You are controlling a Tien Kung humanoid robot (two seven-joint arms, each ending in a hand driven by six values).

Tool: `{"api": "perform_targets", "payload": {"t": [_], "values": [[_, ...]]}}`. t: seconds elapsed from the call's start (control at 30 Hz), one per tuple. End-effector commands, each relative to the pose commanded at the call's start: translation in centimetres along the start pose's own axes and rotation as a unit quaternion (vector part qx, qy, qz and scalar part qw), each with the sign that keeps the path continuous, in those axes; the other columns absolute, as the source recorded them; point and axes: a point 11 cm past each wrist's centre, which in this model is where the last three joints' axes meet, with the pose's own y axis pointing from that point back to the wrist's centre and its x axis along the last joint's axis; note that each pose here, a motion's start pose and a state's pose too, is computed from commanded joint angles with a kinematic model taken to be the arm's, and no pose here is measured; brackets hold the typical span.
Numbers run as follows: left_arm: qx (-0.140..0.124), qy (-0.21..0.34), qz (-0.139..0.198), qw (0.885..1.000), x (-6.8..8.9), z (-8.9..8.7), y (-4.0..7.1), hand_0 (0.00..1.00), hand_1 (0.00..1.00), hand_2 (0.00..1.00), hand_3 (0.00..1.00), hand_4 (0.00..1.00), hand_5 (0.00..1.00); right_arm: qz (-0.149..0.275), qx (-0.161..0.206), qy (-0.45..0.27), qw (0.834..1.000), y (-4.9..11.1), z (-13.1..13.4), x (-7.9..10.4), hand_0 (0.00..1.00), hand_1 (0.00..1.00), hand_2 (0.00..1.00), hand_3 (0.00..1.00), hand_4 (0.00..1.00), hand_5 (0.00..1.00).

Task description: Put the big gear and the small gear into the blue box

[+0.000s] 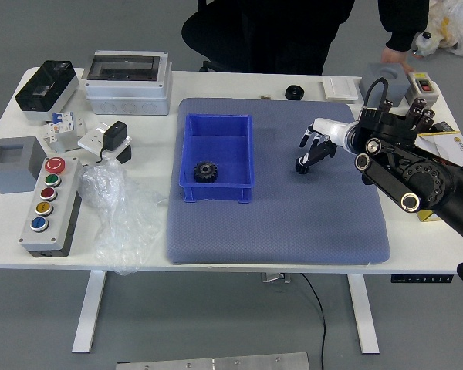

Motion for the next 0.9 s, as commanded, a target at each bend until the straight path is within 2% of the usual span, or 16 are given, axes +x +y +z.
{"api": "perform_targets", "payload": {"t": [0.9], "values": [[0.001, -0.005, 0.000, 1.000, 0.00, 0.04, 0.00, 0.866, 0.839, 0.836, 0.795, 0.610, 0.376, -0.003, 0.000, -0.024, 1.000, -0.72, 0.52, -0.54, 0.597, 0.594, 0.697, 0.701, 0.755, 0.282]]}}
